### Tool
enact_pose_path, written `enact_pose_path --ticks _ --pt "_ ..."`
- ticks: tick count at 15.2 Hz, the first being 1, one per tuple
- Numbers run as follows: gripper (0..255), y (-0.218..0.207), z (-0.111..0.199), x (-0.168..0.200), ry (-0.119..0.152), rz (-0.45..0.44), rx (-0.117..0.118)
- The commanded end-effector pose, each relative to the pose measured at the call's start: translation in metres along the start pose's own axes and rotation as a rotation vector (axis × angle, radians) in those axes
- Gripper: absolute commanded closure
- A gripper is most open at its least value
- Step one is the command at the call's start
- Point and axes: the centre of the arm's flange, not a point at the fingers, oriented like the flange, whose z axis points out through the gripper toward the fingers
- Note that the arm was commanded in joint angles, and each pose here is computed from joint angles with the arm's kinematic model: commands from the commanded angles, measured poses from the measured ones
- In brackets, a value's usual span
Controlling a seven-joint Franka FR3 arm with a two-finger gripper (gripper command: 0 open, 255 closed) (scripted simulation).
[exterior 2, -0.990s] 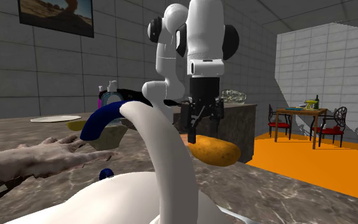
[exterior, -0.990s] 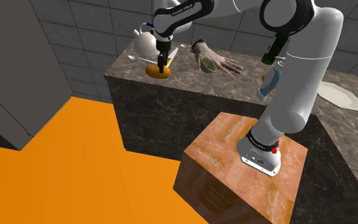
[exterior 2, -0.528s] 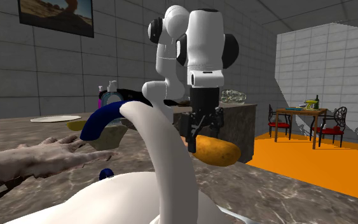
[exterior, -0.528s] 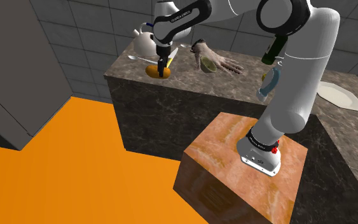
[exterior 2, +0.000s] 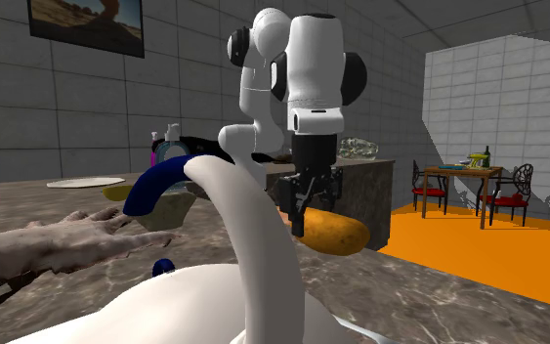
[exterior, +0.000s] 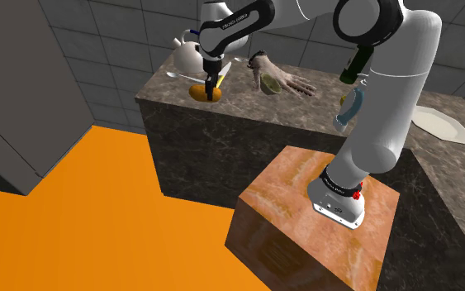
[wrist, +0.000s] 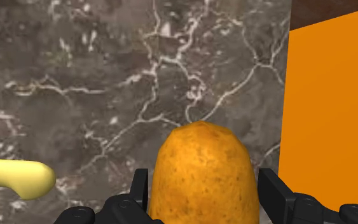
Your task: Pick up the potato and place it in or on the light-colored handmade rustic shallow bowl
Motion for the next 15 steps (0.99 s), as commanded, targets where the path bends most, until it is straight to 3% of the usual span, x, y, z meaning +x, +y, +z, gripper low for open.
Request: enact_pose_path --ticks 1,6,15 --pt "255 0.0 0.0 0.0 0.0 0.0 0.0" --pt "255 0.0 0.0 0.0 0.0 0.0 0.0" --pt "255 -0.003 -0.047 -0.002 0.0 0.0 0.0"
